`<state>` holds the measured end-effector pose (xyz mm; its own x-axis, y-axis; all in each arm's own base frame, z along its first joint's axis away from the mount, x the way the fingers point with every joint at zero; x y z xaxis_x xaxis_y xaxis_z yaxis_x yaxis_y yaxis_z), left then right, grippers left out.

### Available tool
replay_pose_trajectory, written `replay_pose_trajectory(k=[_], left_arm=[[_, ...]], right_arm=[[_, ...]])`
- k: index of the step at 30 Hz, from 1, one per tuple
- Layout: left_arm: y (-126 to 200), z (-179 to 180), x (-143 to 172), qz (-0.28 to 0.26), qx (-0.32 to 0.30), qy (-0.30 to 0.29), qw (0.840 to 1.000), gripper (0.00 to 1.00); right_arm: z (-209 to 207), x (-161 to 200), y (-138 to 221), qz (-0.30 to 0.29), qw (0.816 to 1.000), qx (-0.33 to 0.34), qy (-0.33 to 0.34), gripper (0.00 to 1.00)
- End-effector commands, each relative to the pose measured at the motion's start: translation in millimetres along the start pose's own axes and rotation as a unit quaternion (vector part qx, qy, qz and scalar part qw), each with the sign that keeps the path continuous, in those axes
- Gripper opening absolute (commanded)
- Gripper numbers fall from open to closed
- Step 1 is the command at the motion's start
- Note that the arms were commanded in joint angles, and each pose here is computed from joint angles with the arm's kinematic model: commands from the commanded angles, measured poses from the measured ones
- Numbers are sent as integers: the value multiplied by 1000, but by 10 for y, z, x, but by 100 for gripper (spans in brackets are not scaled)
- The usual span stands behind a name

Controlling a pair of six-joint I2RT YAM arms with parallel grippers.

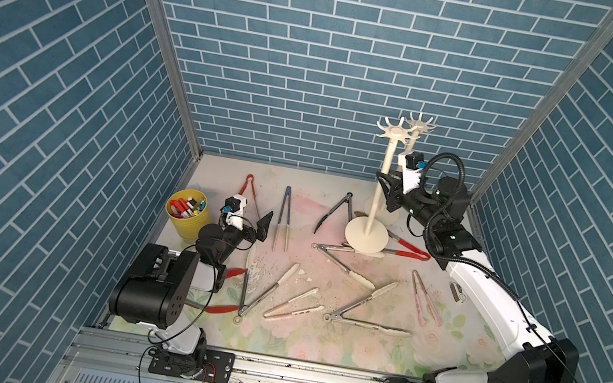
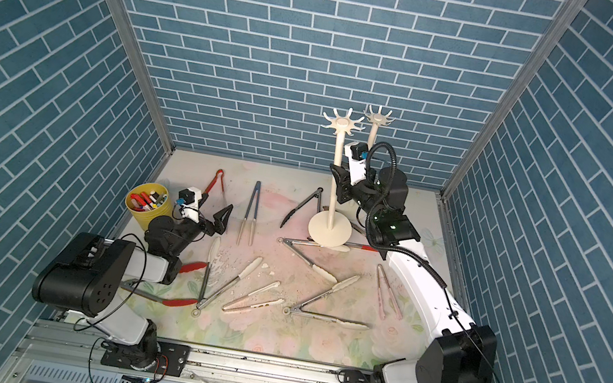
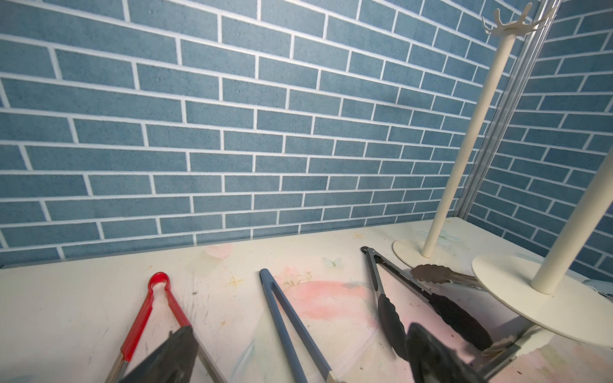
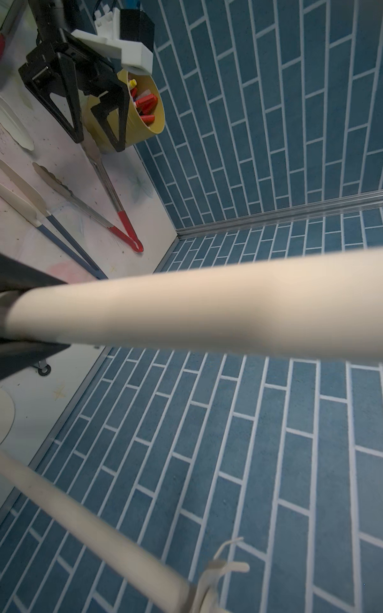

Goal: Hang food tongs on kitchen utensil racks
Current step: Place the rack at the center of the board.

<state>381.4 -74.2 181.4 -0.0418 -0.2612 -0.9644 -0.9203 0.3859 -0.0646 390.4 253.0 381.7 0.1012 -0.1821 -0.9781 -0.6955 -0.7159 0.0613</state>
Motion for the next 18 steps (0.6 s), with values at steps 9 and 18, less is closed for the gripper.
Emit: replay_pose_trajectory(k=[9,18], left_arm=[[68,122,-78,-15,-21,18,1000,99],[93,167,-79,-16,-28,18,999,99]], right_arm=[[276,-681,-517,-91,991,-1,102,0],[528,-646,-975,-92,988,-21,120,0]])
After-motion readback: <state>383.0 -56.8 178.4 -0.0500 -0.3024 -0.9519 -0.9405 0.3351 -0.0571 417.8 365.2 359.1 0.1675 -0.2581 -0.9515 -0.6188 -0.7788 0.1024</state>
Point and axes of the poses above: each gripper's point midway between its finger pads, its own y axis back along the fingers, its own z axis along the line the jaws close on, x = y × z, the point moved 1 cm from there along y, back along the fingers, and after that the axes turned 8 degrees about y, right-handed, at the moved point
